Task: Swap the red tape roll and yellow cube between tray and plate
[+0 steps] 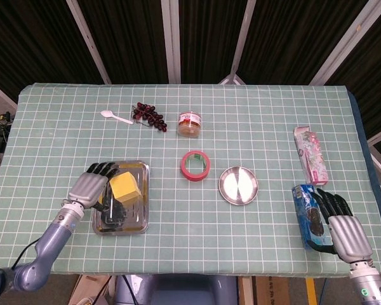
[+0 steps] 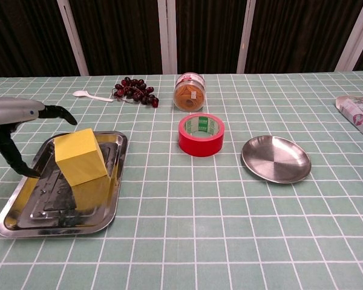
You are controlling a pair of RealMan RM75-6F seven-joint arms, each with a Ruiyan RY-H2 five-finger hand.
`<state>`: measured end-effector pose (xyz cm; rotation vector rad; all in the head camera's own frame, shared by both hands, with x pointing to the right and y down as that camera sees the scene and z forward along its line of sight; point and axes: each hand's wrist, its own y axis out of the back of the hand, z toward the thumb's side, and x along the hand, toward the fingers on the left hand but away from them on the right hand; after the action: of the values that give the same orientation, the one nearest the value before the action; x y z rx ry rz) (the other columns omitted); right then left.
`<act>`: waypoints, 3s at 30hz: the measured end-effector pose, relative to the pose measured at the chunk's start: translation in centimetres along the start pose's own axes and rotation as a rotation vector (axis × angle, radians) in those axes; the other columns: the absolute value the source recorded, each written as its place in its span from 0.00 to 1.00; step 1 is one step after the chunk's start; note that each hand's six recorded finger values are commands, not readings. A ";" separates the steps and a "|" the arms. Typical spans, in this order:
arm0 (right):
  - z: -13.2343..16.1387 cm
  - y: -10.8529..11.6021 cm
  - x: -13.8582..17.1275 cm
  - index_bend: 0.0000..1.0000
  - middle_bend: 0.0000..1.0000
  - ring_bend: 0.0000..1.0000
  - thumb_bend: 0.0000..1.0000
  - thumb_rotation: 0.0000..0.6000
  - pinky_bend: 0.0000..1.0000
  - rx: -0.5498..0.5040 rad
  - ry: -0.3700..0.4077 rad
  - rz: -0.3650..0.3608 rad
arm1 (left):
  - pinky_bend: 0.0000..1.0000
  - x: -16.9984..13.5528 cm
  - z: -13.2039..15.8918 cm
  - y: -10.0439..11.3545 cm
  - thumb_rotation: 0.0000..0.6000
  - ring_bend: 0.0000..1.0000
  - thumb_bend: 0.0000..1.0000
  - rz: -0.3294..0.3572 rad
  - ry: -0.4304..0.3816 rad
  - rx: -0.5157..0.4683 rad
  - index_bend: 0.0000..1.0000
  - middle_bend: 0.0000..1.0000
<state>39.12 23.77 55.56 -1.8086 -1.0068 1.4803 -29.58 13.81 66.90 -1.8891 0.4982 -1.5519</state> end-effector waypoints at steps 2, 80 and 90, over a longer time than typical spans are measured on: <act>0.0 0.1 0.0 0.00 0.00 0.00 0.00 1.00 0.00 0.006 0.006 -0.027 | 0.04 0.6 0.3 -0.7 1.00 0.00 0.00 -0.003 -0.002 0.009 0.12 0.00; -2.8 1.8 -0.1 0.02 0.00 0.00 0.00 1.00 0.00 -0.155 -0.104 -0.097 | 0.00 5.5 19.8 -1.7 1.00 0.00 0.00 0.096 -0.474 -0.112 0.19 0.00; -3.5 2.0 0.1 0.02 0.00 0.00 0.00 1.00 0.00 -0.131 -0.138 -0.111 | 0.00 4.8 20.0 4.2 1.00 0.00 0.00 0.222 -0.446 -0.135 0.19 0.00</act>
<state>42.93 22.80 54.59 -1.7268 -1.2778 1.5186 -8.74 12.37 65.49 -2.1201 0.5949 -0.9369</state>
